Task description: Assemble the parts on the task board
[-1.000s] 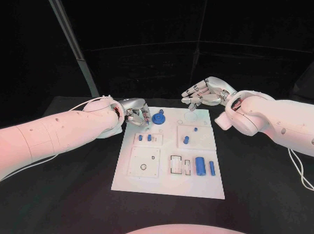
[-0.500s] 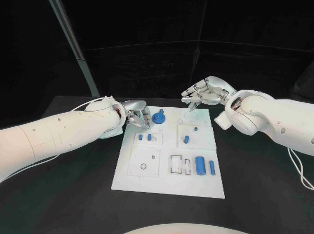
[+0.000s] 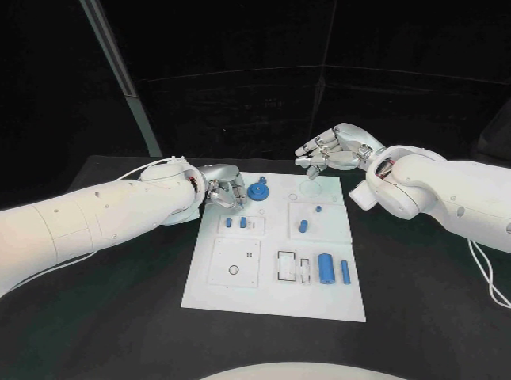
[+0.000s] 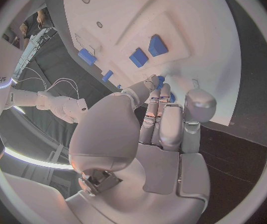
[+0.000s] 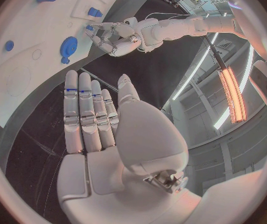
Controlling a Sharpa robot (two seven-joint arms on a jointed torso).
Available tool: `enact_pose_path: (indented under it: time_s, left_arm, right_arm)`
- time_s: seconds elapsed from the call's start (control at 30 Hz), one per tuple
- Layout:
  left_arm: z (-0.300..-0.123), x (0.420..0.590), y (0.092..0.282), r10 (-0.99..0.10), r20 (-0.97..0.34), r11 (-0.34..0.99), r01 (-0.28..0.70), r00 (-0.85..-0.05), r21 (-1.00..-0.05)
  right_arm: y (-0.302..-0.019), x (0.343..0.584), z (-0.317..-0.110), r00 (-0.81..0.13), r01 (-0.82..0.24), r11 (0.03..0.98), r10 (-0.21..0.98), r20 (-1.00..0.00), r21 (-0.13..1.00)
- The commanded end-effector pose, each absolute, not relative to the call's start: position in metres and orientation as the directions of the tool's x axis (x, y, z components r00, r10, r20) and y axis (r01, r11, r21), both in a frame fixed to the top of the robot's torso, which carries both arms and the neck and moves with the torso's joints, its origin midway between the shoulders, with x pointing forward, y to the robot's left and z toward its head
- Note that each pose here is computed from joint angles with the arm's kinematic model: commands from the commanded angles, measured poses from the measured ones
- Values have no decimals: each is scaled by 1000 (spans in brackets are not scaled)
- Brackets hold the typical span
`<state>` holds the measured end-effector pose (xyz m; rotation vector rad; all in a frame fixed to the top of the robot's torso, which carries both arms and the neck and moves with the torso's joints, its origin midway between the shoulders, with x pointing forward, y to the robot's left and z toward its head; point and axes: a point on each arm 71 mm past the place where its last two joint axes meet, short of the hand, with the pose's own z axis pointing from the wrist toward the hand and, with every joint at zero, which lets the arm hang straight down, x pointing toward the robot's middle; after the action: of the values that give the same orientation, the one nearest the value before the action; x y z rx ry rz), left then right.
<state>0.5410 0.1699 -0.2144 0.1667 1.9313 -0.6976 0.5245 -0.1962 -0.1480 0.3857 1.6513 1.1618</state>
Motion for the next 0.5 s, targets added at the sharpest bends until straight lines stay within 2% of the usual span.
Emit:
enact_pose_path:
  time_s: [0.03, 0.5]
  left_arm:
    - [-215, 540, 168, -178, -861, 822, 409, -477, -396]
    - [-217, 542, 166, -177, -861, 821, 411, -477, -396]
  right_arm:
    - [-195, 524, -146, -420, -290, 473, 718, -555, 832]
    - [-195, 524, -146, -420, -290, 473, 718, -555, 832]
